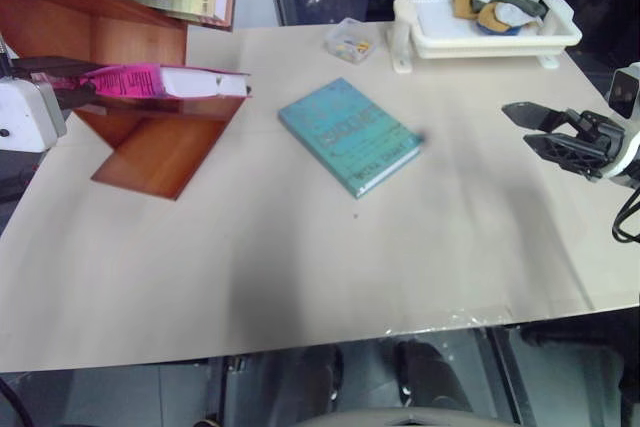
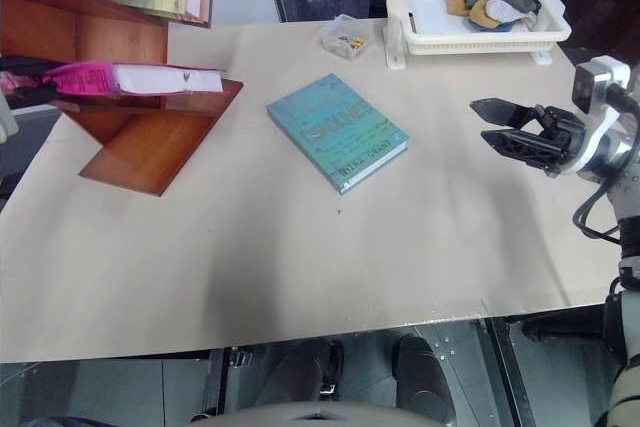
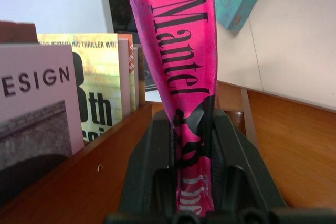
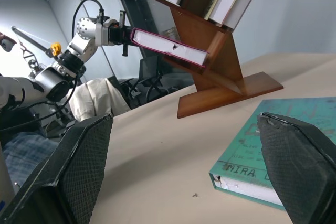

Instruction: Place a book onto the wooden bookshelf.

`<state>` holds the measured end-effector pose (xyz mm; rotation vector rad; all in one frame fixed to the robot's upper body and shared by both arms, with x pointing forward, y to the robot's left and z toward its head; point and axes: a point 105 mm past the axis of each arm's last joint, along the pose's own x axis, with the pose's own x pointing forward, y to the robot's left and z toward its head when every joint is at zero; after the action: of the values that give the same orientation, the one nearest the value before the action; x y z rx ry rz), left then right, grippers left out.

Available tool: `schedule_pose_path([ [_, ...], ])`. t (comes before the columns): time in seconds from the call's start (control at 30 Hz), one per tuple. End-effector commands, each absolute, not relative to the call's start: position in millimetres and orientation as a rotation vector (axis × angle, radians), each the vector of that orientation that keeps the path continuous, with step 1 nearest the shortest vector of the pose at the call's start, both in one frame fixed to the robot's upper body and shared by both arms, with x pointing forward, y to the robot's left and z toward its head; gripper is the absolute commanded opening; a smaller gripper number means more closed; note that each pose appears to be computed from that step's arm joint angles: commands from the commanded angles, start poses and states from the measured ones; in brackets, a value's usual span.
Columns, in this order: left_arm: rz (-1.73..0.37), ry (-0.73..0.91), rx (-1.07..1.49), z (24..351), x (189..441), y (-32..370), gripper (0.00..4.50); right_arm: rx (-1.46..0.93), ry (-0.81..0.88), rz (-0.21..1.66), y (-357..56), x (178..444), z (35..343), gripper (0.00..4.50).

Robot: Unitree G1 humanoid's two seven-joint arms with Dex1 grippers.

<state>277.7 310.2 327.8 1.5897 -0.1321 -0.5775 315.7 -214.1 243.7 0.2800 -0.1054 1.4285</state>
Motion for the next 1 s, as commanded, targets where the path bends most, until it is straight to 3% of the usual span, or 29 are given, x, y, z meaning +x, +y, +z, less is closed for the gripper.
schedule_pose_path([
  [0.03, -0.537, -0.18, 1.606, 338.6, 276.2, 318.5, 0.33, 0.239, -0.143, 1.472, -218.0, 308.3, 250.9, 4.5],
  [0.27, -0.501, -0.151, 1.638, 335.6, 283.2, 331.8, 0.33, 0.236, -0.137, 1.455, -221.7, 307.6, 246.4, 4.5],
  [0.33, -0.485, -0.152, 1.649, 335.9, 284.3, 334.5, 1.31, 0.235, -0.134, 1.451, -222.5, 307.3, 245.2, 4.5],
  [1.0, -0.379, -0.102, 1.657, 333.6, 287.7, 359.6, 1.31, 0.223, -0.127, 1.425, -227.0, 306.6, 238.4, 4.5],
])
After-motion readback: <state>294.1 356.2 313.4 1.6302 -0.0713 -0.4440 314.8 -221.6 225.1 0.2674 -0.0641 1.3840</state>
